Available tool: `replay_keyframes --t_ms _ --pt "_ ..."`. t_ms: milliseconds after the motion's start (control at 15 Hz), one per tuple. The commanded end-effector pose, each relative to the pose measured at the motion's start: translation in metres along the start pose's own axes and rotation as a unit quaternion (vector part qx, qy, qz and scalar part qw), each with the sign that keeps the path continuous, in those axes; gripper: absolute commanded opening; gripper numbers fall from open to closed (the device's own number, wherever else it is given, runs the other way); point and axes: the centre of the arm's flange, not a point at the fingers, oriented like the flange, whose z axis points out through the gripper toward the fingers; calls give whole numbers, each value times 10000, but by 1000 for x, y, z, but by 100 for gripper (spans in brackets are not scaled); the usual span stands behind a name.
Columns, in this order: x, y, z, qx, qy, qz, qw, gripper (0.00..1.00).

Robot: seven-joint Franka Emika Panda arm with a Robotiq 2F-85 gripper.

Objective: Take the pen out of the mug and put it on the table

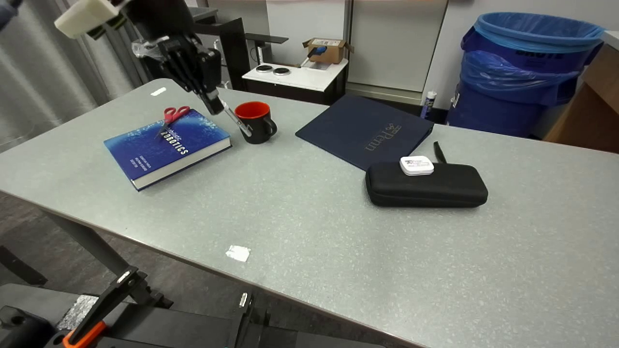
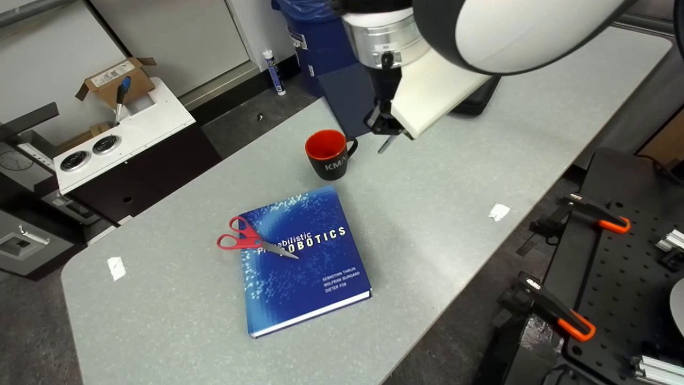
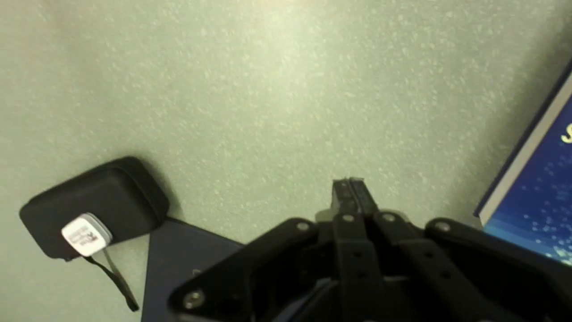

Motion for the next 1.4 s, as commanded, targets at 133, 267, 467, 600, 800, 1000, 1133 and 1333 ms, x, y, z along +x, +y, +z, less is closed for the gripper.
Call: replay_keyframes --t_ms 133,267,467,600,800,1000,1133,1333 --pt "36 11 61 -359 -406 650 9964 0" --pt "55 5 83 -452 -384 952 9937 0" --pt "79 -13 109 -503 -490 1180 9905 0" --pt "86 -22 116 -525 -511 1203 9900 26" --pt "95 -29 118 -437 -505 1148 9911 43" --pt "100 -30 112 -278 -510 1151 9917 66" --pt "104 -27 109 -167 -503 1201 9914 81" --pt "110 -24 107 91 -559 1240 9907 99"
